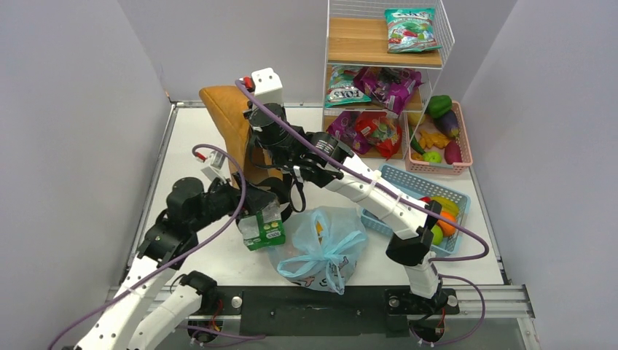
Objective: Place the food into the grocery bag and tie it
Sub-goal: Adjust the grocery bag at the center of the board.
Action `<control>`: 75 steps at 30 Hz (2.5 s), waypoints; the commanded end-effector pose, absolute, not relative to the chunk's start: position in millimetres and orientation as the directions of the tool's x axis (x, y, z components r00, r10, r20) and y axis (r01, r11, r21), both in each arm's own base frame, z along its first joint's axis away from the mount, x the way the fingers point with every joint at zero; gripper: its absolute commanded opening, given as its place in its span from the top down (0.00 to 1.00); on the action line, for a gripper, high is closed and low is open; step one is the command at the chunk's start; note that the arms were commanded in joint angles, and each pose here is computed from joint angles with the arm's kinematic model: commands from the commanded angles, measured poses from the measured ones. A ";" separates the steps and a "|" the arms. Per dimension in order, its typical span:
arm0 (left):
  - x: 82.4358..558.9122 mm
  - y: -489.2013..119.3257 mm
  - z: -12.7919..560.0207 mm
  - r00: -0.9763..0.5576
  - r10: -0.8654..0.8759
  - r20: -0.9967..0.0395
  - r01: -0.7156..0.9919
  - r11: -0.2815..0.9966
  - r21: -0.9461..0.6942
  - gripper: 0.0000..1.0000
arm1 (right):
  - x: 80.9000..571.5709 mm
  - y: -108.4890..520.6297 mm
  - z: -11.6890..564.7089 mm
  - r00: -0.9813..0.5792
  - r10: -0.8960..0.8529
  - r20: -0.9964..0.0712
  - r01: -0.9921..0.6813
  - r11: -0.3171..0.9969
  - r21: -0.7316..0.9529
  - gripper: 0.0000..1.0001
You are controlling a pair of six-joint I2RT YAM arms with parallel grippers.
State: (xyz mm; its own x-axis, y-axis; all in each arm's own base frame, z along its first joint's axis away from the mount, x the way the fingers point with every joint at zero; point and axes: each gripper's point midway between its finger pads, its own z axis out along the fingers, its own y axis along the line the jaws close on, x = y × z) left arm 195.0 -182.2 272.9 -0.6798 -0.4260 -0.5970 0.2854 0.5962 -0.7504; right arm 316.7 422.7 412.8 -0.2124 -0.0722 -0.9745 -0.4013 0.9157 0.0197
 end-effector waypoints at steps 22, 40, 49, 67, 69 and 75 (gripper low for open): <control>260.2 -207.0 280.0 -0.459 -0.654 -0.602 0.147 0.612 -0.777 0.62 | 317.9 404.9 455.9 -0.169 0.102 -0.980 -0.380 0.911 0.161 1.00; 196.4 -182.8 288.1 -0.653 -0.346 -0.673 0.220 0.764 -0.606 1.00 | 356.2 373.7 457.9 -0.151 0.101 -0.983 -0.350 0.925 0.148 1.00; 170.2 -131.7 307.4 -0.682 -0.233 -0.693 0.147 0.885 -0.442 1.00 | 384.1 345.5 489.5 -0.077 0.174 -0.982 -0.306 0.933 0.189 1.00; 187.2 -46.4 404.7 -0.480 -0.203 -0.853 -0.068 0.979 -0.194 1.00 | 367.6 332.4 519.6 0.086 0.254 -0.963 -0.113 0.963 0.244 1.00; 185.4 -2.6 391.0 -0.476 -0.185 -0.860 -0.289 0.956 -0.046 1.00 | 357.9 331.0 513.8 0.096 0.233 -0.968 -0.086 0.970 0.226 1.00; 184.8 0.6 366.7 -0.461 -0.297 -0.836 -0.350 0.927 -0.136 0.29 | 348.0 347.2 489.1 0.045 0.191 -0.981 -0.079 0.979 0.187 1.00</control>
